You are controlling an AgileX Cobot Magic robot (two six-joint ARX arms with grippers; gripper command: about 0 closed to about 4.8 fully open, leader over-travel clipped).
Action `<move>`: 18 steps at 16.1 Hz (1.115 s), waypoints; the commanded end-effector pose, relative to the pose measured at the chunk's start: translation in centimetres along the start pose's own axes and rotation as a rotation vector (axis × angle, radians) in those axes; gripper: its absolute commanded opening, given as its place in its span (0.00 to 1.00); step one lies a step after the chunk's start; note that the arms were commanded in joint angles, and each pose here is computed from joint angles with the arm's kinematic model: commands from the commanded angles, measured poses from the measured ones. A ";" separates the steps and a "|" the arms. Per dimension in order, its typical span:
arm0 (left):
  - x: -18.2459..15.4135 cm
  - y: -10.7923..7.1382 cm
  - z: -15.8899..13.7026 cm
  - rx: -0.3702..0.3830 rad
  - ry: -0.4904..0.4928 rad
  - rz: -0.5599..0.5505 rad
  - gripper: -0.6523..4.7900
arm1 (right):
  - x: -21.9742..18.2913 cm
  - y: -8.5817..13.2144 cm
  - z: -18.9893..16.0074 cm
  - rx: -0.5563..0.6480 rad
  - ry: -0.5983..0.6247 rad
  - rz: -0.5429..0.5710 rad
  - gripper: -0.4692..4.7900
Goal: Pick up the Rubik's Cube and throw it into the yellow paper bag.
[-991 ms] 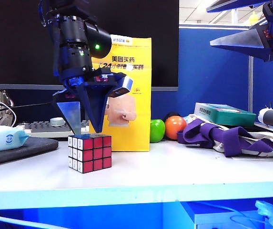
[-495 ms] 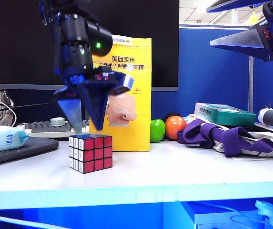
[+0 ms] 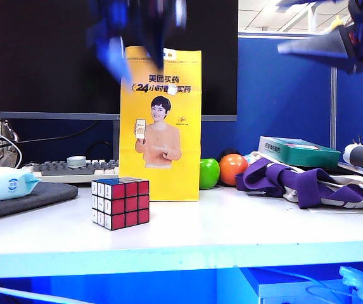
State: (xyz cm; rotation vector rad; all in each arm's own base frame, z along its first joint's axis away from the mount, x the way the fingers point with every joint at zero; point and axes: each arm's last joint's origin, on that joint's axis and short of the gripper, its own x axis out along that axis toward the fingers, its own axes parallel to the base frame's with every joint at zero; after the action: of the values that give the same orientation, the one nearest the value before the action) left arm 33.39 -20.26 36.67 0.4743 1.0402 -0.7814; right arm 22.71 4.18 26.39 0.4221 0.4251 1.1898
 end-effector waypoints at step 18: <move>-33.4 -11.7 -25.7 -0.225 -0.841 0.720 1.00 | -9.8 19.6 9.3 -0.597 -0.522 -0.194 0.70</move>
State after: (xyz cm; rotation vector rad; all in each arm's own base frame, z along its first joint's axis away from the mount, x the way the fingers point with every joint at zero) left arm 0.23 1.10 55.69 0.2459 0.1126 -0.1802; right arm 8.59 0.35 45.84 0.1240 -0.3690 0.9285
